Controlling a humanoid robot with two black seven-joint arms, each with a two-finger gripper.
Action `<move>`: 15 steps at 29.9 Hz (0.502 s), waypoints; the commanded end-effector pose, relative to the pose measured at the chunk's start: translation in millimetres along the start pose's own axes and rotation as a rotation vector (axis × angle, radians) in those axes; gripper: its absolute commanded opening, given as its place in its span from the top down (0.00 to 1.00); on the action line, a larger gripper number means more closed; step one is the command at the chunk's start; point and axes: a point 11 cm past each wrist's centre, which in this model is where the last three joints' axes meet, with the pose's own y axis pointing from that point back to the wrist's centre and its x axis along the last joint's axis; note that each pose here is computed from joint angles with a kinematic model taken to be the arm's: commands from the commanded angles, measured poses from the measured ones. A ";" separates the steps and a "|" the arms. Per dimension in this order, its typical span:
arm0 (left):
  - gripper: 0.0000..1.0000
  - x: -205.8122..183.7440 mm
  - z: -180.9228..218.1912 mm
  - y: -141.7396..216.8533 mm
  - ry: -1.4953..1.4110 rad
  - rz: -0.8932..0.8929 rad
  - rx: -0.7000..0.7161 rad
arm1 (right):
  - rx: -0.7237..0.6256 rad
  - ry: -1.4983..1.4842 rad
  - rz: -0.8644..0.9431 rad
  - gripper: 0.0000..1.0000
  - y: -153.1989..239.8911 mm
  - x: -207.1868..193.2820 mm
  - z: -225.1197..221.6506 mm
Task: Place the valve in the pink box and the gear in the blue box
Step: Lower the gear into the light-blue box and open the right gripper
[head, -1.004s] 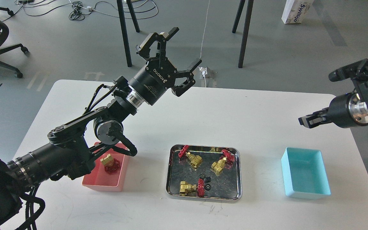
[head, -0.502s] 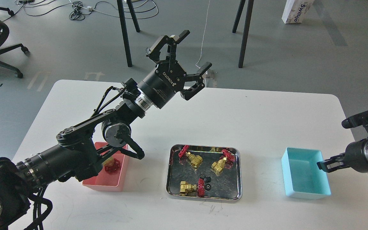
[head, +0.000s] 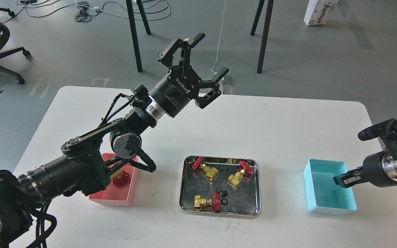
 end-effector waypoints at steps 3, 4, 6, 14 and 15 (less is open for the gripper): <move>0.01 0.6 0.0 0.2 -0.001 0.002 0.000 | 0.002 -0.002 -0.005 0.74 -1.2 -2.1 -0.2; 0.01 1.0 -0.4 0.2 -0.002 0.003 0.001 | 0.002 -0.002 -0.005 0.72 -1.2 -2.1 -0.2; 0.01 2.5 -0.2 0.7 -0.003 0.008 0.001 | 0.002 -0.002 -0.005 0.69 -1.2 -2.1 -0.2; 0.01 3.0 -0.2 0.9 -0.003 0.009 0.001 | 0.004 -0.005 -0.012 0.64 -2.7 -5.0 -0.4; 0.01 3.0 -0.2 0.9 -0.003 0.009 0.001 | 0.004 -0.005 -0.009 0.63 -2.4 -4.0 -0.5</move>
